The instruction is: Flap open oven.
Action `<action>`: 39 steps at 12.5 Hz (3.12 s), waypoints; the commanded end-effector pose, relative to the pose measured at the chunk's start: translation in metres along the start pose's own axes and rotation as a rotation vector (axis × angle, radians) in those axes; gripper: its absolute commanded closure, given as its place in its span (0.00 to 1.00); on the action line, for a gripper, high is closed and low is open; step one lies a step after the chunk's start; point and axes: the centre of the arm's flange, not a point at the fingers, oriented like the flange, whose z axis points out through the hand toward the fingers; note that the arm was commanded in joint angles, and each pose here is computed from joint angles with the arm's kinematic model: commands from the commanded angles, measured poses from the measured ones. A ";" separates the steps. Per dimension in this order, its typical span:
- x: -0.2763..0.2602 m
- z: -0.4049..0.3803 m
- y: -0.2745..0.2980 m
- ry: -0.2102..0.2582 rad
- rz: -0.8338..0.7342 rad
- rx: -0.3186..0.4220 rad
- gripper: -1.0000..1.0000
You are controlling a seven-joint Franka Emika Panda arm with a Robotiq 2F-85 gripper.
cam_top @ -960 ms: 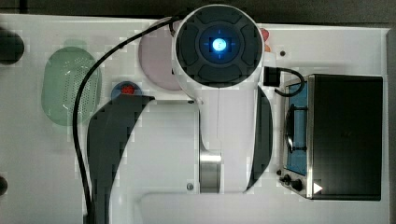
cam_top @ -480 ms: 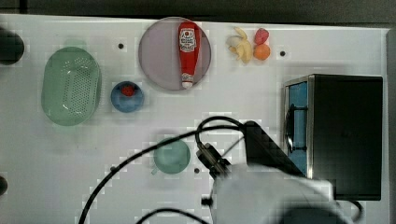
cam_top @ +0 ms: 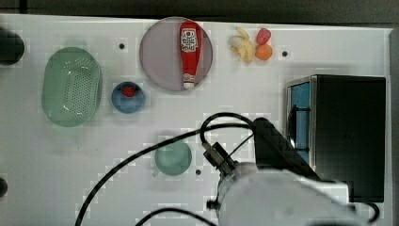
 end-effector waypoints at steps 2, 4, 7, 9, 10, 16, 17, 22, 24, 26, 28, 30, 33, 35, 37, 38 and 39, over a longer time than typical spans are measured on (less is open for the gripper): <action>0.030 0.037 0.009 -0.070 -0.008 -0.042 0.83; 0.048 0.051 0.018 -0.101 -0.092 -0.046 0.83; 0.085 0.078 0.035 -0.126 -0.304 -0.024 0.83; 0.114 0.098 0.049 -0.113 -0.439 -0.005 0.83; 0.128 0.108 0.056 -0.100 -0.505 -0.004 0.83; 0.199 0.182 0.087 0.019 -0.807 -0.047 0.83; 0.206 0.197 0.090 0.029 -0.819 -0.057 0.83; 0.215 0.270 0.101 0.054 -0.804 -0.098 0.83; 0.213 0.294 0.103 0.076 -0.806 -0.108 0.83; 0.209 0.316 0.104 0.085 -0.810 -0.118 0.83; 0.209 0.328 0.101 0.099 -0.819 -0.127 0.83; 0.205 0.337 0.090 0.092 -0.840 -0.134 0.83; 0.193 0.346 0.065 0.079 -0.886 -0.193 0.83; 0.180 0.359 0.045 0.074 -0.875 -0.255 0.83; 0.165 0.376 0.021 0.078 -0.865 -0.325 0.83; 0.156 0.385 0.010 0.081 -0.869 -0.361 0.83; 0.147 0.395 -0.001 0.083 -0.876 -0.399 0.83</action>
